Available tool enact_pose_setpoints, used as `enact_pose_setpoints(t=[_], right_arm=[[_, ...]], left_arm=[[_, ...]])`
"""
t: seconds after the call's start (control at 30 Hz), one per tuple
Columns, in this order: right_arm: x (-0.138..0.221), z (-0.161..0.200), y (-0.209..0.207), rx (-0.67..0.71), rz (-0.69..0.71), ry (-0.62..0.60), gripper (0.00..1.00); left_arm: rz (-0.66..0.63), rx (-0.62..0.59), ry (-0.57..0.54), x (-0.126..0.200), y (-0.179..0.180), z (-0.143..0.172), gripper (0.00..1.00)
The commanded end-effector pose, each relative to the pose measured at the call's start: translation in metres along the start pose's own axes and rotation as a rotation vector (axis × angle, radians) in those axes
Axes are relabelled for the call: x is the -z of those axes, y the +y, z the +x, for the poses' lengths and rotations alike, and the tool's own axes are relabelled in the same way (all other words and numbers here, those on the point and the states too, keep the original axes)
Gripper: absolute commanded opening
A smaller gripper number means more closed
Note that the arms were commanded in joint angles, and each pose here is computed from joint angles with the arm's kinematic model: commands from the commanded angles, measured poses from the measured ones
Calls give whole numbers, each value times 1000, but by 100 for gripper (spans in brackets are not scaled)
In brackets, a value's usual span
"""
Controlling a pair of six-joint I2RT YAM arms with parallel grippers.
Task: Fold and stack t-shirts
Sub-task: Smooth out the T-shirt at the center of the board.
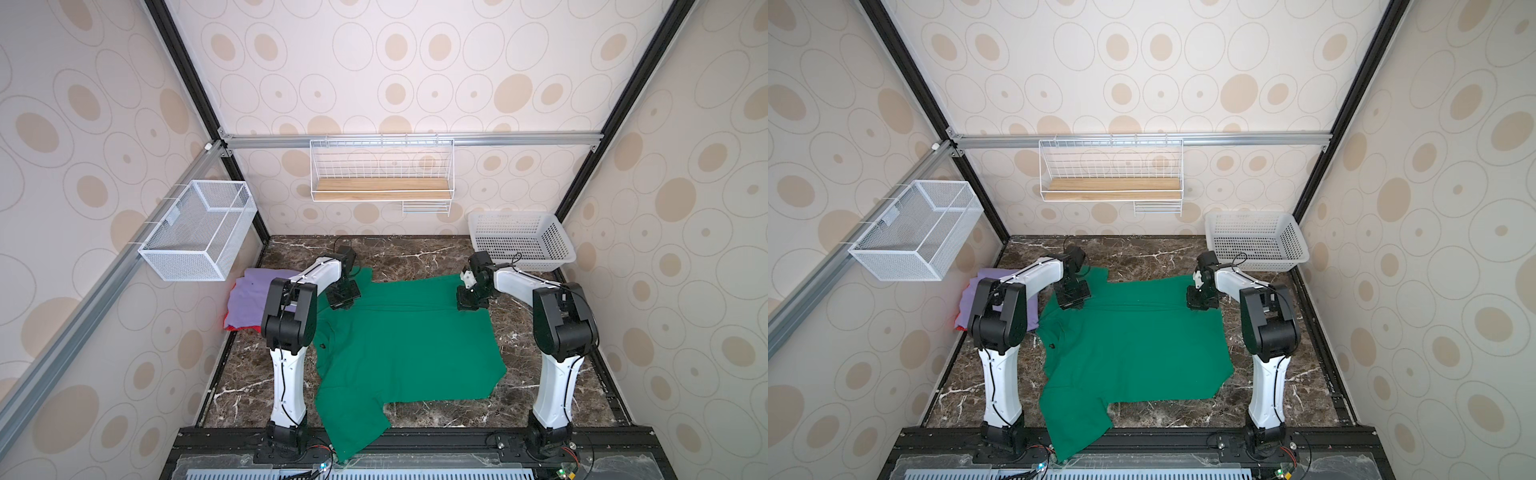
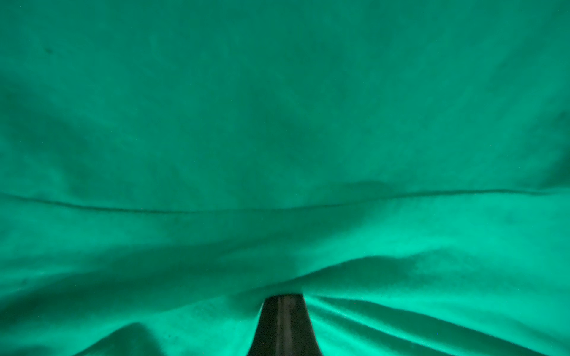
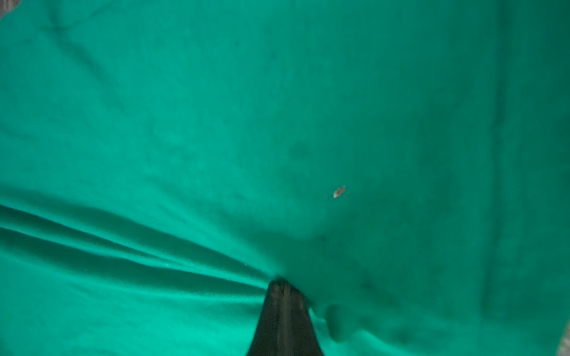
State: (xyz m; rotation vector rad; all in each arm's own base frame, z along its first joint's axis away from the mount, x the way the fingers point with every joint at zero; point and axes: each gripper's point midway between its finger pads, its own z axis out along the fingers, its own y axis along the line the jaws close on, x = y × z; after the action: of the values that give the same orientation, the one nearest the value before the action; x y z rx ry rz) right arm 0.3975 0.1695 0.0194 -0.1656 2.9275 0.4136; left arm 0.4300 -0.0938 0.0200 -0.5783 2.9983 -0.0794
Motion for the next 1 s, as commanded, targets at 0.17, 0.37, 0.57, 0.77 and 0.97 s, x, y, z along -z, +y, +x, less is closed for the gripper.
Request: enact_pose_setpoints(t=[0.17, 0.37, 0.57, 0.77, 0.97], right_arm=[[-23, 25, -40, -14, 172, 188, 0], [-15, -17, -40, 59, 222, 154, 0], [20, -26, -43, 97, 286, 67, 0], [34, -14, -34, 102, 274, 53, 0], [29, 5, -7, 186, 275, 73, 0]], left_arm=[[-9, -157, 130, -19, -24, -35, 0], [35, -172, 4, 15, -28, -62, 26], [90, -166, -147, 97, -14, -42, 81], [102, -184, -59, 92, 10, 13, 66], [35, -202, 65, 53, 32, 46, 23]])
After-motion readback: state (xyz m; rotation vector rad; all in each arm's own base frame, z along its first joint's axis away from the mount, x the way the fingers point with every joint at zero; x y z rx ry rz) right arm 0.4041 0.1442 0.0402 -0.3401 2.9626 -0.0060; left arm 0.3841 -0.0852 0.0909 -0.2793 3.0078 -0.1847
